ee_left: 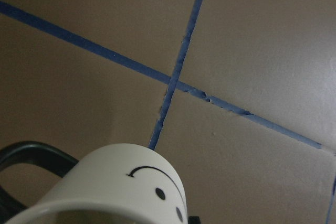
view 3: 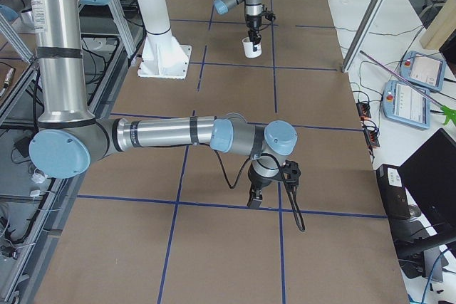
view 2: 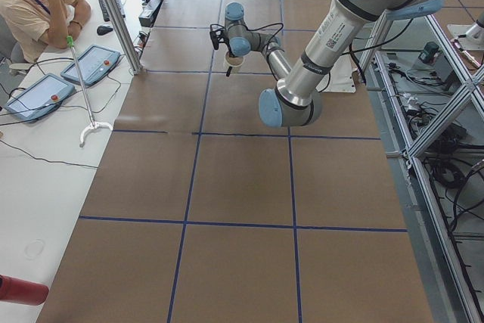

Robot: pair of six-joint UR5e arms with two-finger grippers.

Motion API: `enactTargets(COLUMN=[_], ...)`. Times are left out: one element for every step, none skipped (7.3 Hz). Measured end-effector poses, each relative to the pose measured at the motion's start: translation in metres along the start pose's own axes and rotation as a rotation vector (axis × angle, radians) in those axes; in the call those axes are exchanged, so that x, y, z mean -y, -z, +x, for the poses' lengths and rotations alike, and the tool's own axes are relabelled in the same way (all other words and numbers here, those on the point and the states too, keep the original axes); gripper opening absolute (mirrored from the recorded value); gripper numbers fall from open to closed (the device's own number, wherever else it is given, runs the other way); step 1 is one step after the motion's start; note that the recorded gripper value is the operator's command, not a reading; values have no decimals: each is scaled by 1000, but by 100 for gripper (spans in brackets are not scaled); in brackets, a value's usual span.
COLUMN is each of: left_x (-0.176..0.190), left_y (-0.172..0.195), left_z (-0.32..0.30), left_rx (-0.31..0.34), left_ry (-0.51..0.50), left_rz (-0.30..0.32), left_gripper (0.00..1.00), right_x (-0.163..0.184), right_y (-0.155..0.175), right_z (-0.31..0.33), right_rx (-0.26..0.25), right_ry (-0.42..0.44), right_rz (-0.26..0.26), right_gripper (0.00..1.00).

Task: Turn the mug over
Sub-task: 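Carry the mug toward the table centre, rotating it opening-up, then set the mug upright on the table and open the left gripper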

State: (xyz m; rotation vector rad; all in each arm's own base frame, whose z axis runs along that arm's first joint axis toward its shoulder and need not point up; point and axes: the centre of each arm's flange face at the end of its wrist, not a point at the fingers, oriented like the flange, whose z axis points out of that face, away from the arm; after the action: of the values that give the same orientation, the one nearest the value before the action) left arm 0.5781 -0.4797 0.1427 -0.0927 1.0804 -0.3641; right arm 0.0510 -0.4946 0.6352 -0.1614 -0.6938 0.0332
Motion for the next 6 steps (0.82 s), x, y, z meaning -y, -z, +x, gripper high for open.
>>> enactTargets(left_x=[-4,-8,-13,-17,-20,-20], left_y=[-19,-34,-42,-43,-38,-19], left_z=[9,10,10,10,11,11], left_rx=[84,134,156,159,148,117], left_ry=[-7,-27,-46,-56,-64,-89], left_rz=[-1,-9,-17,-22,-25,-28], left_gripper=[0,59,100,100,100,100], right_x=[0,0,0,0,0,0], right_y=[0,0,0,0,0,0], right_z=[0,0,0,0,0,0], right_rx=[0,0,0,0,0,0], right_ry=[0,0,0,0,0,0], right_rz=[0,0,0,0,0,0], right_gripper=[100,100,100,100,100,100])
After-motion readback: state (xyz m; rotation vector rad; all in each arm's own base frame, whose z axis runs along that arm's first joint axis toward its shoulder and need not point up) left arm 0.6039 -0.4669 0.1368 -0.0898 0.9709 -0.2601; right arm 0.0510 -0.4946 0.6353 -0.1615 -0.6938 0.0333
